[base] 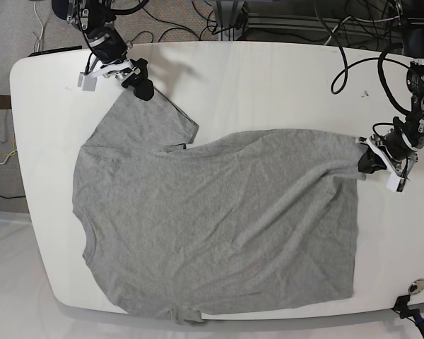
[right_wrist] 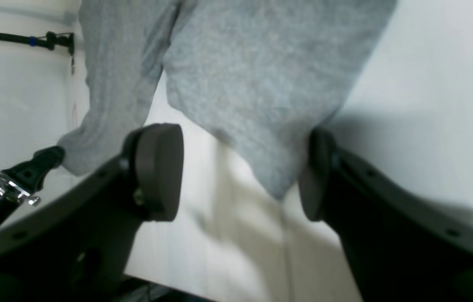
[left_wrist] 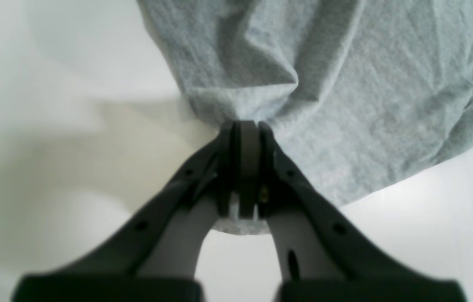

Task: Fold the T-shirt properly
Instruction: 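Drag the held shirt toward the robot base with both grippers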

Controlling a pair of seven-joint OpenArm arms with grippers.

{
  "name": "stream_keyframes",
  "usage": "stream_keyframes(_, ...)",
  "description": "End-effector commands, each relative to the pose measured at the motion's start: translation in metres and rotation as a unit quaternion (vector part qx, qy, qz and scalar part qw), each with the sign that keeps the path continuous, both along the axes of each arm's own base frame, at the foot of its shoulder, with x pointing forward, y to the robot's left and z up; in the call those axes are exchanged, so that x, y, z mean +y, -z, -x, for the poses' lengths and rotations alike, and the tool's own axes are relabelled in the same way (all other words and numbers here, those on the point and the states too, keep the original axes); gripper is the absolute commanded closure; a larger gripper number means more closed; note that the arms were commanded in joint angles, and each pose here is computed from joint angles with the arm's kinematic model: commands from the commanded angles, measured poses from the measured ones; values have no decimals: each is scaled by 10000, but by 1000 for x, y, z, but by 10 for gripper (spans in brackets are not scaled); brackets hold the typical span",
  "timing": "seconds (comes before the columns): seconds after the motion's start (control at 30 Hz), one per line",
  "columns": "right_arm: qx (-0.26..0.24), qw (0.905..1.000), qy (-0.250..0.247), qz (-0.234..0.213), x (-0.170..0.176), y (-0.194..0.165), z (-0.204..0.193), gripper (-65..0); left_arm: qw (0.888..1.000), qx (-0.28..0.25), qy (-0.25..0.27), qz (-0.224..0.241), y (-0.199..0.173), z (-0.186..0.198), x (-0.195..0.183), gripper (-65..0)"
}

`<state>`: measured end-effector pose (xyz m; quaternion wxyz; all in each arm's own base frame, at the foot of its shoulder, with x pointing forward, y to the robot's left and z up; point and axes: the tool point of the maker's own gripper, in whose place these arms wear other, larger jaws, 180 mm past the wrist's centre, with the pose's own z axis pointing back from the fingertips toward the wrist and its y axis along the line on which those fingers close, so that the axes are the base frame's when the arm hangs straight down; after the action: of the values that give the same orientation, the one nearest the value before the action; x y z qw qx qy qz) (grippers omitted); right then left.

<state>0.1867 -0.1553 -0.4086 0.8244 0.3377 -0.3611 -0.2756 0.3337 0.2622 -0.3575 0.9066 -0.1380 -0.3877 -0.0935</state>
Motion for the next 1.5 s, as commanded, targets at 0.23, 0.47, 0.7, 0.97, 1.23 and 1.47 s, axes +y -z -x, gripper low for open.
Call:
stream_keyframes(0.23,-101,9999,-123,55,-8,-3,-23,-400,9995,-313,-3,-28,-20,-12,6,-8)
stream_keyframes(0.47,-64,9998,-88,191,-20,-3,-20,-19,9995,-313,-3,-28,-20,-12,6,-8)
stream_keyframes(0.7,-86,9997,-140,202,-19,-4,-19,0,9995,-313,-3,-12,-20,-12,5,-8)
stream_keyframes(0.97,-467,9970,-374,487,-14,-38,-20,0,9998,-182,9,-13,-11,-3,5,0)
stream_keyframes(1.23,-598,9923,-674,847,-7,-62,-1,0,9996,93,264,-64,6,34,-11,0)
stream_keyframes(1.47,-254,9886,-879,1192,-9,-53,28,0,9979,450,455,-44,25,73,-24,0)
